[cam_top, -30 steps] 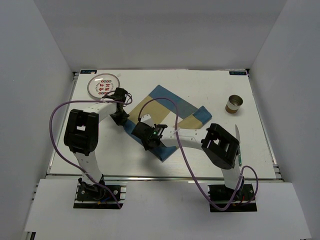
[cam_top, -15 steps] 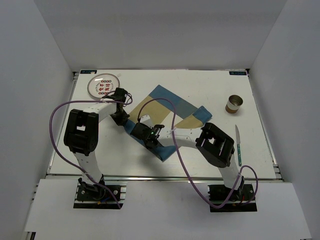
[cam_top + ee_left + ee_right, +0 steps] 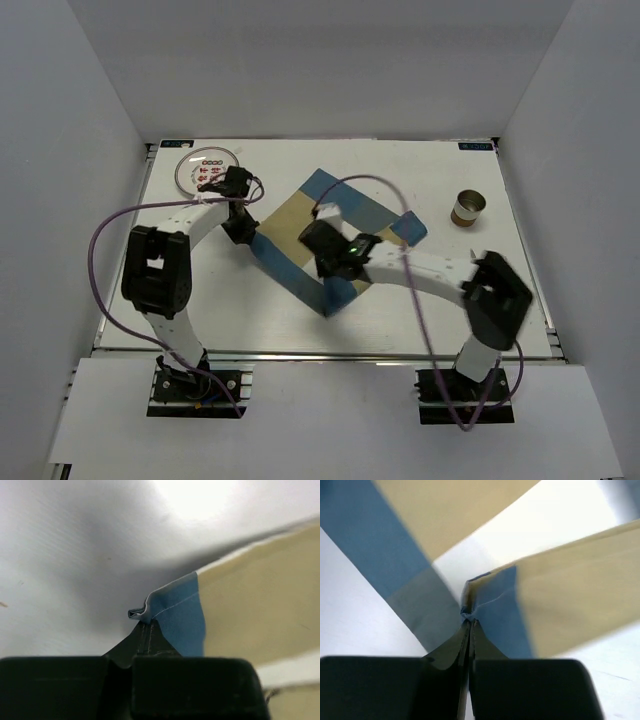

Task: Set the dinner table for one person

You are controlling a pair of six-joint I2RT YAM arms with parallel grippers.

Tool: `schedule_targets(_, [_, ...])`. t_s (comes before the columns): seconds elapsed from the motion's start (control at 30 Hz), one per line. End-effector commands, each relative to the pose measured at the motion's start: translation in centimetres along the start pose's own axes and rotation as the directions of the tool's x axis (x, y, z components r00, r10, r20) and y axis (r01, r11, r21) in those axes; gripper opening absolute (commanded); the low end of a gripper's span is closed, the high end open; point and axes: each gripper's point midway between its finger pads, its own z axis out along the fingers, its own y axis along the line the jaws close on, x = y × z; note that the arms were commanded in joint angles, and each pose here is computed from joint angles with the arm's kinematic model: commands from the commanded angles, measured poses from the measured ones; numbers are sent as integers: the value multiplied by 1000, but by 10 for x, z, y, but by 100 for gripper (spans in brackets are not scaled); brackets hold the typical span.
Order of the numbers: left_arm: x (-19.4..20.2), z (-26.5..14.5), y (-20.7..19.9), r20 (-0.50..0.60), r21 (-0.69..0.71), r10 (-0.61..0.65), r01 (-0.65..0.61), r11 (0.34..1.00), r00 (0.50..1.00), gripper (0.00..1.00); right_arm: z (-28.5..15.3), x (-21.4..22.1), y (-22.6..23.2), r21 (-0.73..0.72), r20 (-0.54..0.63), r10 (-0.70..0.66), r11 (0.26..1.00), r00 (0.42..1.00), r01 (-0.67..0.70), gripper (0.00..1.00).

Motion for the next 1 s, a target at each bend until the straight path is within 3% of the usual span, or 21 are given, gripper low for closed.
schedule_targets(0.0, [-58, -106, -32, 215, 220, -57, 8, 975, 975, 0, -90, -100, -35, -106, 317, 225, 974, 921, -201, 0])
schedule_targets(0.17, [-74, -205, -33, 348, 420, -118, -42, 907, 930, 0, -212, -128, -107, -161, 532, 346, 938, 773, -308, 0])
schedule_targets(0.33, [-82, -313, -32, 443, 637, -260, -97, 765, 858, 0, -302, -127, -155, -258, 632, 446, 892, 634, -370, 0])
schedule_targets(0.4, [-83, -331, -31, 441, 673, -299, -91, 734, 846, 0, -325, -133, -164, -276, 661, 454, 887, 597, -370, 0])
schedule_targets(0.5, [-96, -347, -29, 436, 687, -367, -41, 726, 822, 0, -343, -146, -179, -221, 705, 423, 894, 570, -391, 0])
schedule_targets(0.67, [-124, -338, -64, 410, 683, -367, -15, 730, 835, 0, -333, -181, -179, -86, 745, 335, 906, 577, -415, 0])
schedule_targets(0.7, [-128, -334, -72, 407, 680, -360, -15, 733, 839, 0, -343, -194, -182, -93, 764, 341, 898, 548, -429, 0])
schedule_targets(0.73, [-133, -333, -78, 407, 679, -356, -18, 734, 841, 0, -331, -204, -175, -53, 756, 302, 913, 581, -406, 0])
schedule_targets(0.87, [-155, -331, -111, 413, 701, -345, -52, 711, 843, 0, -323, -246, -182, -15, 768, 279, 907, 576, -420, 0])
schedule_targets(0.9, [-159, -332, -120, 414, 713, -342, -67, 698, 843, 0, -306, -257, -176, -2, 753, 269, 914, 601, -406, 0])
schedule_targets(0.97, [-168, -338, -131, 422, 736, -359, -83, 672, 833, 0, -305, -282, -192, -18, 760, 287, 906, 583, -423, 0])
